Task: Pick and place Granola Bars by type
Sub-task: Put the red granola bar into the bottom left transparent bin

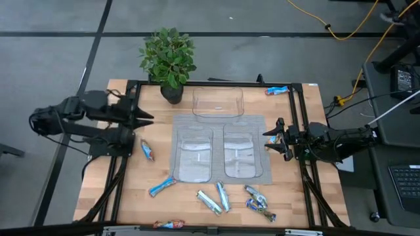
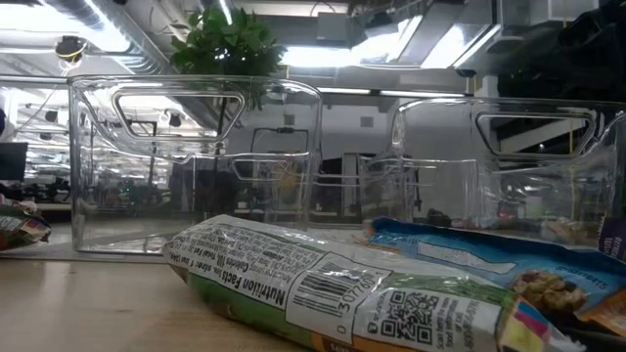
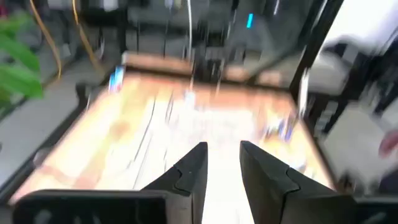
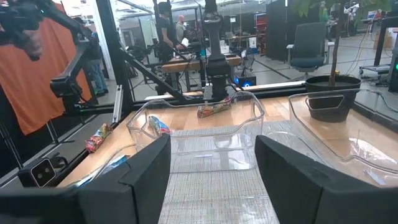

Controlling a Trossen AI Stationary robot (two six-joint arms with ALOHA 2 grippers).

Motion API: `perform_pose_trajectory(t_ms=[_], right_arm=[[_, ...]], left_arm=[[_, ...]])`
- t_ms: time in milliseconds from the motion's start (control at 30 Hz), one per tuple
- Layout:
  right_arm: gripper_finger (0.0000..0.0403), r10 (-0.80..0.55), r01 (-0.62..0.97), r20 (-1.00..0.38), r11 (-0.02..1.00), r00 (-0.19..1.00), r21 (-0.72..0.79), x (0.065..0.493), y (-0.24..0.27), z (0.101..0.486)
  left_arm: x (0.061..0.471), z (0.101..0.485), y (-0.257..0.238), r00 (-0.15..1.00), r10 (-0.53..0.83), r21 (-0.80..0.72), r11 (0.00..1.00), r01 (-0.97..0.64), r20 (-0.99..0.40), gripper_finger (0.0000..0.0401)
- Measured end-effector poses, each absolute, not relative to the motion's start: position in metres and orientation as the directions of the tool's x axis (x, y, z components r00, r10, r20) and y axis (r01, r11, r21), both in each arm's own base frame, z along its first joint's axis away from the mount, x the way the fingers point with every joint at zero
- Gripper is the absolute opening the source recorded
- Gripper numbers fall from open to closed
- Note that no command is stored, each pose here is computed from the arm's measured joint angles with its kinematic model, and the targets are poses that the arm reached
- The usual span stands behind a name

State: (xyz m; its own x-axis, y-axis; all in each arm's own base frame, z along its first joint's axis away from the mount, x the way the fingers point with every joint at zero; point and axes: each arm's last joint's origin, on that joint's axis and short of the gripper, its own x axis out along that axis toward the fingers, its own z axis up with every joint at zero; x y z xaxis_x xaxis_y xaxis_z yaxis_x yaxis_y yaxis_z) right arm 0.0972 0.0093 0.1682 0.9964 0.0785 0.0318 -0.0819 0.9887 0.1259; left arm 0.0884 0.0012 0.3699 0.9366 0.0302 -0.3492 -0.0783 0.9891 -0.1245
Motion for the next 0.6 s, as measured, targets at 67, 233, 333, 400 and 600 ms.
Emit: perform_pose_trajectory(t_ms=[67, 233, 333, 400, 600], right_arm=[[0.0236, 0.078, -0.082, 0.032, 0.989, 0.996, 0.125, 0.097, 0.009, 0.168], [0.0236, 0.078, -0.082, 0.032, 0.989, 0.996, 0.125, 0.097, 0.009, 0.168], [0.0236, 0.078, -0.082, 0.032, 0.989, 0.996, 0.126, 0.097, 0.009, 0.168], [0.0236, 0.079, -0.082, 0.032, 0.989, 0.996, 0.125, 0.097, 0.009, 0.168], [0.0236, 0.078, -0.082, 0.032, 0.989, 0.996, 0.124, 0.097, 0.009, 0.168]], left_arm=[[0.094, 0.371, 0.001, 0.905, 0.029, -0.119, 0.989, -0.087, -0.424, 0.008], [0.103, 0.358, 0.0, 0.807, -0.023, -0.212, 0.969, -0.128, -0.59, 0.0074], [0.105, 0.344, 0.001, 0.697, 0.029, -0.221, 0.938, -0.266, -0.716, 0.0073], [0.105, 0.332, 0.002, 0.601, 0.064, -0.2, 0.911, -0.361, -0.796, 0.0078], [0.107, 0.3, 0.0, 0.407, -0.013, -0.195, 0.892, -0.408, -0.913, 0.0138]])
